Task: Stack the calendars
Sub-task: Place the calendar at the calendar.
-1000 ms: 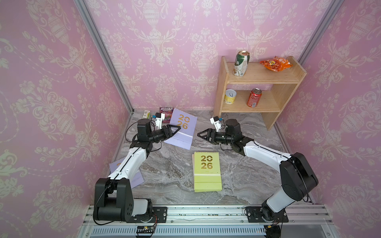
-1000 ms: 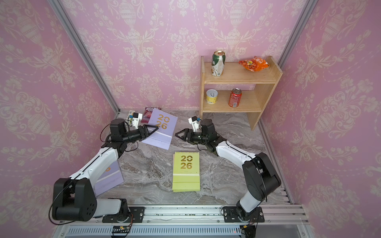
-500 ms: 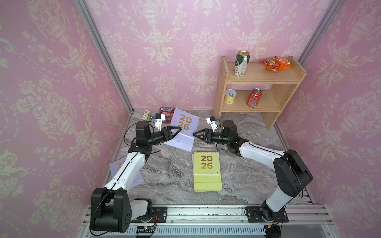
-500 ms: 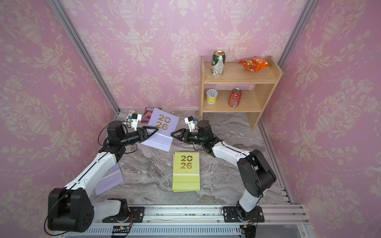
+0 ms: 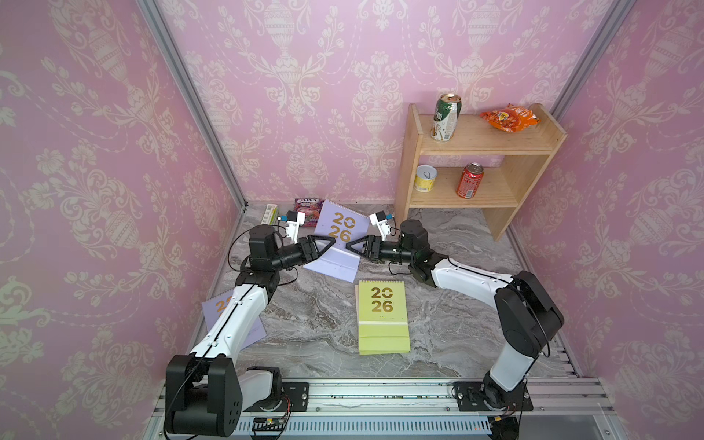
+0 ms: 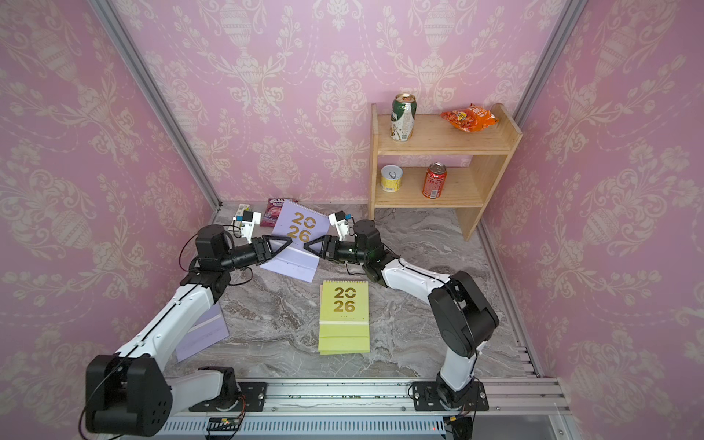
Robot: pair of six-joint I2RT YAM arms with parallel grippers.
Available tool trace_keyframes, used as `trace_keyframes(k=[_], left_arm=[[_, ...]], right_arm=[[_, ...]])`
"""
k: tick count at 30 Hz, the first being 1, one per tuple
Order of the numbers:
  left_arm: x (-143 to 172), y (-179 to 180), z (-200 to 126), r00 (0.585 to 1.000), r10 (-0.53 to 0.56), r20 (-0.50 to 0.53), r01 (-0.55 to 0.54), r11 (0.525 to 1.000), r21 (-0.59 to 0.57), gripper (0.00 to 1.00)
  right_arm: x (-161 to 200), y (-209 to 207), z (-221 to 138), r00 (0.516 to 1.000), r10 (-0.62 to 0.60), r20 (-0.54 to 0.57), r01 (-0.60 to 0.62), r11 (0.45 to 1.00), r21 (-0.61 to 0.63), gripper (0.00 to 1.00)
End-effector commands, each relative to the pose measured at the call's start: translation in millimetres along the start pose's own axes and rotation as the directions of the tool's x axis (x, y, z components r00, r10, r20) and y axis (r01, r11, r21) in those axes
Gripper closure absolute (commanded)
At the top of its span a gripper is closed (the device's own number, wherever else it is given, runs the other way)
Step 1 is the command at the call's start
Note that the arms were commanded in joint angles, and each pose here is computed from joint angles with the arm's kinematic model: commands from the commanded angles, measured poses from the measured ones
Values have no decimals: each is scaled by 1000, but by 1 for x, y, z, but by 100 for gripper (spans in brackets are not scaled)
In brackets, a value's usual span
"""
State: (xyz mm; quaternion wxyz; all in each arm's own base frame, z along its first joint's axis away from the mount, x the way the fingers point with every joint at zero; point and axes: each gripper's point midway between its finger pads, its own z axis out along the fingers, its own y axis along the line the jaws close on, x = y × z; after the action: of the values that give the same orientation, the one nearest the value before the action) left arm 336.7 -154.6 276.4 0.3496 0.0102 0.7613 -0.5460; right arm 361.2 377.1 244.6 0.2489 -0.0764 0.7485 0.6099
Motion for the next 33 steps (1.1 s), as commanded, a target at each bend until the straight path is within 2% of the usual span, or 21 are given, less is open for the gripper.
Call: trace_keyframes(k=[1, 4, 8, 14, 24, 28, 33], left_arm=[[1, -23, -5, 998, 57, 2, -57, 996, 67, 98], [1, -25, -6, 998, 60, 3, -60, 996, 72, 95], [3, -21, -6, 998, 56, -3, -56, 997, 61, 91], [4, -20, -6, 998, 60, -1, -60, 997, 48, 75], [2, -29, -11, 997, 81, 12, -82, 995, 55, 40], [2, -31, -12, 996, 89, 16, -90, 994, 55, 23], [3, -31, -14, 994, 103, 21, -104, 994, 44, 7]], right_arm=[[-10, 22, 9, 999, -33, 13, 34, 997, -71, 47], [-8, 23, 12, 999, -34, 14, 35, 996, -77, 63], [-7, 24, 13, 999, -31, 14, 32, 996, -78, 79], [-7, 29, 9, 999, -45, 19, 47, 996, -70, 100], [-6, 34, -2, 997, -73, 24, 73, 997, -36, 100], [-7, 36, -7, 996, -83, 25, 84, 996, -18, 100], [-2, 24, -25, 997, -73, 27, 73, 997, 26, 100]])
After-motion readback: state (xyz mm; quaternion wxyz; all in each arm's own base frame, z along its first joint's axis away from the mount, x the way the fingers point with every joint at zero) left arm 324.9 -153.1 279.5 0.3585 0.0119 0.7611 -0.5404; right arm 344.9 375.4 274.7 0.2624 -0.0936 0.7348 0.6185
